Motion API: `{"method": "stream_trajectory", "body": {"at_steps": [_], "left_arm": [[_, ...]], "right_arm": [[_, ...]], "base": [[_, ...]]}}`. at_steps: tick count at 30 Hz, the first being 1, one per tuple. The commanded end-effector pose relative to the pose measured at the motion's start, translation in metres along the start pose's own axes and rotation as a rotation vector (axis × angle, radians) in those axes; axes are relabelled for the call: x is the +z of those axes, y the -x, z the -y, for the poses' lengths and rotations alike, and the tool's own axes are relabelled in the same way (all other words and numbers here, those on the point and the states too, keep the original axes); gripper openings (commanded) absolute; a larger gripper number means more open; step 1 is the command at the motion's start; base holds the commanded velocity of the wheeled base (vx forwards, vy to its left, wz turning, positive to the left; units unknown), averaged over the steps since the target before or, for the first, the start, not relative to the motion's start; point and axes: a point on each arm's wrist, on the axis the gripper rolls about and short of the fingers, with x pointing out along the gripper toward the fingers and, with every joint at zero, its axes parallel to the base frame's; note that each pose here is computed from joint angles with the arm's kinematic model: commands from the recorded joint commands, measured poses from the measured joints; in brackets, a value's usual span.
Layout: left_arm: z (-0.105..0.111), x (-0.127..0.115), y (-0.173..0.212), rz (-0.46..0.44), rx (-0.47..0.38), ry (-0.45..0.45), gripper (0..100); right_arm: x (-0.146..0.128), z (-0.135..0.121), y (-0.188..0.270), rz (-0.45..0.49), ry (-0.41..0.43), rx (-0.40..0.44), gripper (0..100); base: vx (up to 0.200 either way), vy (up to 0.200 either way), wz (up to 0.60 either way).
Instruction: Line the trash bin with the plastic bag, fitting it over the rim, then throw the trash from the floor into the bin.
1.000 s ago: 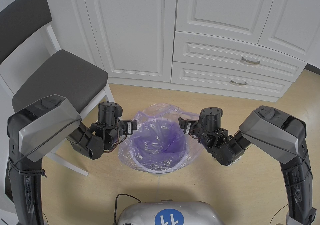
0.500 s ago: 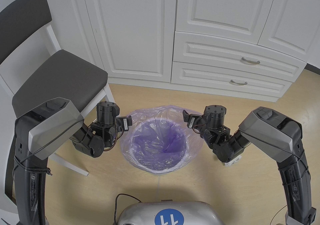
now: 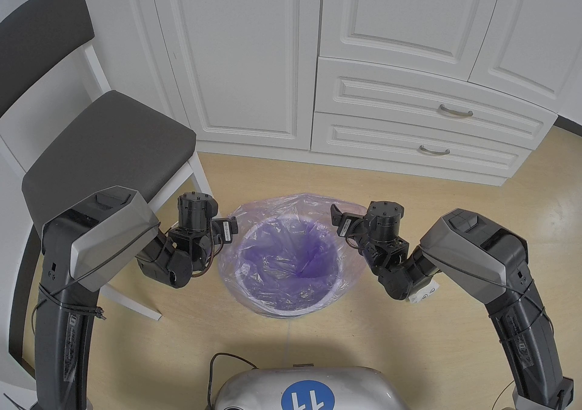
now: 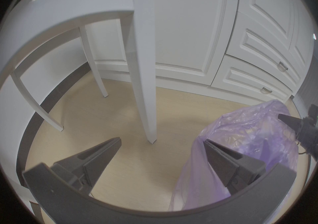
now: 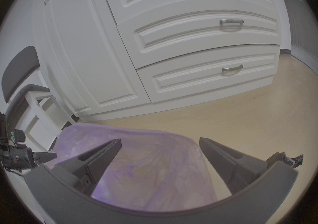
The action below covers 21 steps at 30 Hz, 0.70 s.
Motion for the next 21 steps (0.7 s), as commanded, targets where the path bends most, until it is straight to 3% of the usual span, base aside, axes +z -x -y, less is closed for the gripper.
{"method": "stream_trajectory", "body": {"at_steps": [1, 7, 21], "left_arm": [[-0.006, -0.016, -0.013, -0.029, 0.02, -0.013, 100], [-0.003, -0.028, -0.016, -0.049, 0.017, -0.022, 100], [-0.005, -0.03, -0.014, -0.067, 0.026, -0.063, 100]], "right_arm": [[-0.016, 0.013, -0.01, -0.01, 0.002, -0.023, 100], [-0.023, 0.022, -0.016, -0.018, 0.004, -0.041, 100], [-0.025, 0.032, -0.018, -0.053, 0.015, -0.069, 100]], "base": [[0.0, 0.0, 0.0], [0.0, 0.0, 0.0], [0.0, 0.0, 0.0]]}}
